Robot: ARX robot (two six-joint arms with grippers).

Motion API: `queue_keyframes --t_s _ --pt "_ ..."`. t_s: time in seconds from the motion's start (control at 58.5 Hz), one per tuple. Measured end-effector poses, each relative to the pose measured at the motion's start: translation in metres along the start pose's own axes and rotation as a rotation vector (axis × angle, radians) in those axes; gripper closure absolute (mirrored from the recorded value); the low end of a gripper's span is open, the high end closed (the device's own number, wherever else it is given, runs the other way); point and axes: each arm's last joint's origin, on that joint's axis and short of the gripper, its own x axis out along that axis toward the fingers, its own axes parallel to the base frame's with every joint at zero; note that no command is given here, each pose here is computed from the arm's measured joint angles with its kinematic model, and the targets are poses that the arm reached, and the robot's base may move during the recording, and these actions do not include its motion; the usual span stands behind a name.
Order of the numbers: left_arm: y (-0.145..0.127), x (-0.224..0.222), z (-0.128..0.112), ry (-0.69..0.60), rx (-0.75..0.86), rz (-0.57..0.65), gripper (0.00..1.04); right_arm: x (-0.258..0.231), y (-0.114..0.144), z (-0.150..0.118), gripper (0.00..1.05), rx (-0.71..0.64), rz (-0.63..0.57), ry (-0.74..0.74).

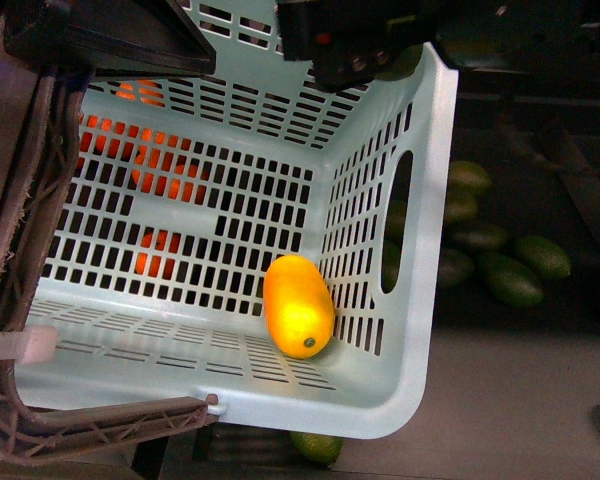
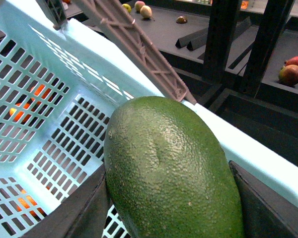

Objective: Pick mango and avocado into basket

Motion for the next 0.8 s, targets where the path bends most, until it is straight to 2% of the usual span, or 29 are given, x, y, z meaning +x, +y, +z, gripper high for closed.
queue_keyframes --t_s 0.154,0.325,0.427,0.564,0.684,0.804 --pt "0.000 0.000 0.000 0.000 0.000 0.001 0.99 -0.010 -0.002 0.010 0.06 0.021 -0.058 -0.049" --pt "0.000 0.000 0.000 0.001 -0.002 0.001 0.99 -0.070 -0.003 0.028 0.08 0.050 -0.167 -0.141" --pt "0.000 0.000 0.000 0.000 -0.002 0.004 0.99 -0.100 -0.005 0.030 0.08 0.064 -0.254 -0.186" --pt "0.000 0.000 0.000 0.000 -0.005 0.002 0.99 -0.143 -0.007 0.015 0.08 0.125 -0.361 -0.198" --pt "0.000 0.000 0.000 0.001 -0.002 0.001 0.99 -0.177 -0.004 -0.009 0.08 0.164 -0.448 -0.196" --pt "0.000 0.000 0.000 0.001 -0.004 0.001 0.99 -0.197 -0.002 -0.032 0.08 0.191 -0.482 -0.205"
